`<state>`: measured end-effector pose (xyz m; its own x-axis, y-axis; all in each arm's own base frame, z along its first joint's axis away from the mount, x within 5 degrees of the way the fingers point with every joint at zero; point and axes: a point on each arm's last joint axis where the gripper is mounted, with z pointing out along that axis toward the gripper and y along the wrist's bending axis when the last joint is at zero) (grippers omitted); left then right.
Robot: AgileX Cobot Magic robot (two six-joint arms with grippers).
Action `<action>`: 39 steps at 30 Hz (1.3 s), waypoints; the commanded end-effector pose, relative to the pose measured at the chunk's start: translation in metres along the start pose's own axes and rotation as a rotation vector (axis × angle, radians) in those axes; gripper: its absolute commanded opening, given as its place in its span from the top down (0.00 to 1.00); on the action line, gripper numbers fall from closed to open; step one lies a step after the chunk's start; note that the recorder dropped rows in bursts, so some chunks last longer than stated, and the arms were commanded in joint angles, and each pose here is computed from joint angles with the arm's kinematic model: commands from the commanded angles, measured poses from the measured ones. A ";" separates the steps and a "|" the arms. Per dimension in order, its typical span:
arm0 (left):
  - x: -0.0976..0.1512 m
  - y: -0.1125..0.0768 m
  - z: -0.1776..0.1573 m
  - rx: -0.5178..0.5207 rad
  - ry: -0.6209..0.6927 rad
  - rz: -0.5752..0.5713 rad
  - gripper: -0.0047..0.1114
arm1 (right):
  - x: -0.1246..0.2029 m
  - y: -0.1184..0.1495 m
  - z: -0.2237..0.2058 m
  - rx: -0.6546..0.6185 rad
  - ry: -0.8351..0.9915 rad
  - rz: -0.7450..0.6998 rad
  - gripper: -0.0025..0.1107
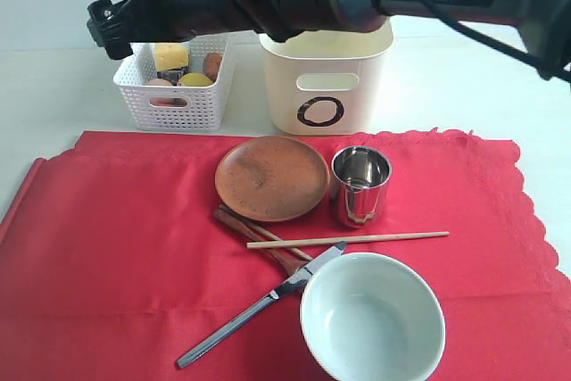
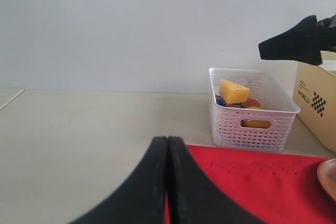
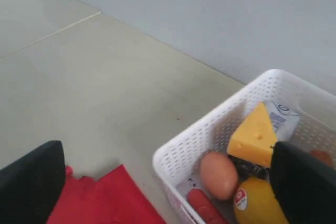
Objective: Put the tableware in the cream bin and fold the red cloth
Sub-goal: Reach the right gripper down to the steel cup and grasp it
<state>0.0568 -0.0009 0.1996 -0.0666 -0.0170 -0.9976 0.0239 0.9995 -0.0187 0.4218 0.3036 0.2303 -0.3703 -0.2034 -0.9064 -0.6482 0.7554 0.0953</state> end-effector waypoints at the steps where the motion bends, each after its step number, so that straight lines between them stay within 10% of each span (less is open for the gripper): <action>1: -0.001 0.000 0.000 -0.001 -0.010 -0.004 0.95 | -0.014 0.003 -0.021 -0.077 0.059 -0.137 0.06; 25: -0.001 0.000 0.000 -0.001 -0.010 -0.002 0.95 | -0.007 -0.026 -0.101 -0.016 0.700 -0.305 0.06; 39: -0.001 0.000 0.000 -0.001 -0.010 -0.002 0.95 | 0.030 -0.088 -0.126 -0.018 0.894 -0.048 0.06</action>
<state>0.0568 -0.0009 0.1996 -0.0666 -0.0170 -0.9976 0.0239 0.9995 -0.0187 0.3876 0.1602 0.2550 -0.6957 -0.6615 -0.2801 -0.6997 0.7122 0.0562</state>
